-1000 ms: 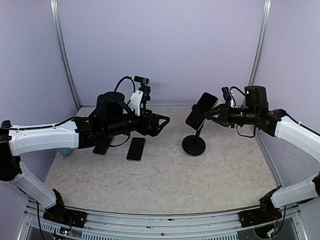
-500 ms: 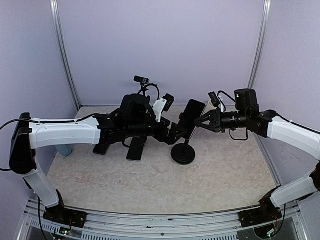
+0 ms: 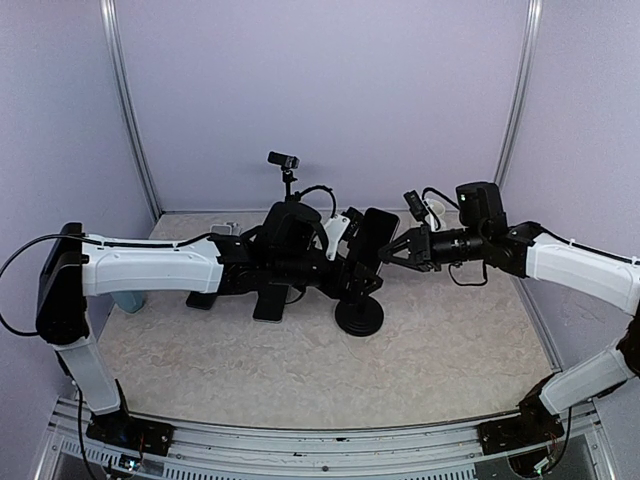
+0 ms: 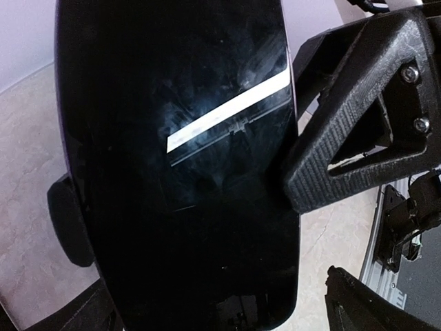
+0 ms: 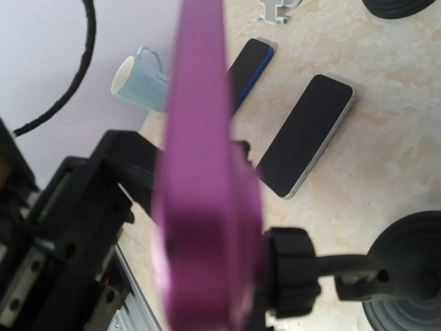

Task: Remove the phone from the phone stand

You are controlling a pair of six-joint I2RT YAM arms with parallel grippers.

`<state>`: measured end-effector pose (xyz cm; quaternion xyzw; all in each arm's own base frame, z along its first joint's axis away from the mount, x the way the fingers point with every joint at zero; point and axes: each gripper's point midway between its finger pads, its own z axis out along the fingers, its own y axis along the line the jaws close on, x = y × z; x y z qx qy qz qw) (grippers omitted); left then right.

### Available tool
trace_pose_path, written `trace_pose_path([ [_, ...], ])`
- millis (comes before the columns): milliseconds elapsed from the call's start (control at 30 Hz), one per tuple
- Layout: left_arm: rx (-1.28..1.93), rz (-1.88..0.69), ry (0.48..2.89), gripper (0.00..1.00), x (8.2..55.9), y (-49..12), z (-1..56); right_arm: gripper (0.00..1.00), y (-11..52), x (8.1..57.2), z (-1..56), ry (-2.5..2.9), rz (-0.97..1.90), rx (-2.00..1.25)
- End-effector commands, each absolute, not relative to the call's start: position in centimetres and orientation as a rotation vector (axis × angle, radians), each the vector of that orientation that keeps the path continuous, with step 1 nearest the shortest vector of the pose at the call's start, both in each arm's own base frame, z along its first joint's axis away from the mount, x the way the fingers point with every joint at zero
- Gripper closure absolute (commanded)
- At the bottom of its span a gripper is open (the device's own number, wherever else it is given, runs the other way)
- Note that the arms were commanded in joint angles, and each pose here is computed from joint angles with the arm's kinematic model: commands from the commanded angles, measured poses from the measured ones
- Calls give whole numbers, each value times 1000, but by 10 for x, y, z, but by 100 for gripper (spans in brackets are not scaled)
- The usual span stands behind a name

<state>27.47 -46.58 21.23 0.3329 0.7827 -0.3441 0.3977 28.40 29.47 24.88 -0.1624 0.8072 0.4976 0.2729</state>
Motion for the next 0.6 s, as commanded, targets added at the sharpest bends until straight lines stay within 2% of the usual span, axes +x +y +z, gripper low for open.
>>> trace_pose_path([
  [0, 827, -835, 1981, 2, 277, -476, 215, 100, 308, 286, 286, 1989, 1364, -534],
  [200, 765, -771, 2008, 10, 290, -475, 210, 100, 312, 285, 282, 2004, 1362, -538],
  [400, 719, -723, 2028, 34, 296, -468, 202, 100, 311, 283, 278, 2012, 1355, -537],
  [467, 710, -720, 2027, 41, 296, -466, 201, 89, 310, 281, 280, 2005, 1353, -535],
  [567, 695, -717, 2019, 50, 296, -461, 202, 64, 304, 279, 279, 2004, 1331, -514],
])
